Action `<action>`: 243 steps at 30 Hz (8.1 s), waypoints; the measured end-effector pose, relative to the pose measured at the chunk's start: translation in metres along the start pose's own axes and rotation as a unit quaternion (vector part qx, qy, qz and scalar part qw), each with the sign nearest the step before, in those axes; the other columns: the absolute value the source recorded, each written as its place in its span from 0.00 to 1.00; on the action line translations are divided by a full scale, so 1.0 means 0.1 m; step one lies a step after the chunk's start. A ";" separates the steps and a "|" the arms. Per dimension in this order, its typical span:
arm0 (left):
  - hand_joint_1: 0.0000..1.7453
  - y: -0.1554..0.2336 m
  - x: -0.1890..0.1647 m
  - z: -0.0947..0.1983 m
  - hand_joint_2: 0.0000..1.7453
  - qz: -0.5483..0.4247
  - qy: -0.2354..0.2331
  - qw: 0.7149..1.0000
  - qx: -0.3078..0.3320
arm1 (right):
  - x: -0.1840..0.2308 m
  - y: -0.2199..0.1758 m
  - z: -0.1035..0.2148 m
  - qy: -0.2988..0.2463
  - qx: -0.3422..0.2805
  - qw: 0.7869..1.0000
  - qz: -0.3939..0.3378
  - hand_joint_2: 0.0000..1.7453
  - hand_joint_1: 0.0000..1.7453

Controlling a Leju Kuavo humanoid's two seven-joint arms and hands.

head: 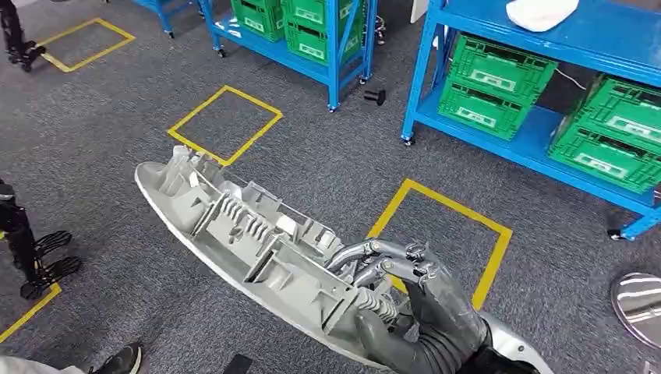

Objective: Take the parts from the cabinet and place them on the table.

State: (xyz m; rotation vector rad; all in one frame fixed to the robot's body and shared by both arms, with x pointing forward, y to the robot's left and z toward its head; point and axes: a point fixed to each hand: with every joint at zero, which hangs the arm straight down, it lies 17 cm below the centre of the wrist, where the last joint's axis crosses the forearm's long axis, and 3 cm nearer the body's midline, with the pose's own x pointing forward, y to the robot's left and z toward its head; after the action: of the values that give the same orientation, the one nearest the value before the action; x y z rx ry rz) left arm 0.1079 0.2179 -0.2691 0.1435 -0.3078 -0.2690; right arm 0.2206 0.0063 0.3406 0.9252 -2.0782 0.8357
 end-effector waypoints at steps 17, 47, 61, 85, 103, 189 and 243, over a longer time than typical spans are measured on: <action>0.00 0.01 0.06 -0.01 1.00 -0.003 -0.004 1.000 0.003 | 0.02 0.04 -0.04 -0.002 0.013 1.000 0.007 1.00 1.00; 0.00 0.10 0.14 -0.03 1.00 -0.031 0.000 0.999 0.027 | -0.05 -0.18 0.02 0.016 -0.039 0.998 0.045 1.00 1.00; 0.00 0.05 0.10 -0.02 1.00 -0.033 -0.004 0.999 0.015 | -0.08 -0.22 0.08 0.028 -0.047 0.997 0.060 1.00 1.00; 0.00 0.09 0.17 -0.03 1.00 -0.048 -0.015 0.999 0.017 | -0.05 -0.17 0.13 0.027 -0.051 0.996 0.062 1.00 1.00; 0.00 0.08 0.20 -0.03 1.00 -0.051 -0.017 0.998 0.014 | -0.03 -0.17 0.12 0.025 -0.049 0.996 0.063 1.00 1.00; 0.00 0.20 0.31 -0.07 1.00 -0.070 -0.017 0.997 0.008 | -0.08 -0.32 0.08 0.020 -0.055 0.996 0.073 1.00 1.00; 0.00 0.13 0.23 -0.05 1.00 -0.066 -0.005 0.998 0.006 | -0.08 -0.35 0.09 0.020 -0.061 0.996 0.067 1.00 1.00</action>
State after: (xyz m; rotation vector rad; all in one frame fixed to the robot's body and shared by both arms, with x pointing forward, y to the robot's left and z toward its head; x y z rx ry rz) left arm 0.1332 0.2244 -0.2650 0.1755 -0.3113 -0.3990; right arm 0.2496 -0.0163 0.3391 0.7055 -2.1487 0.7787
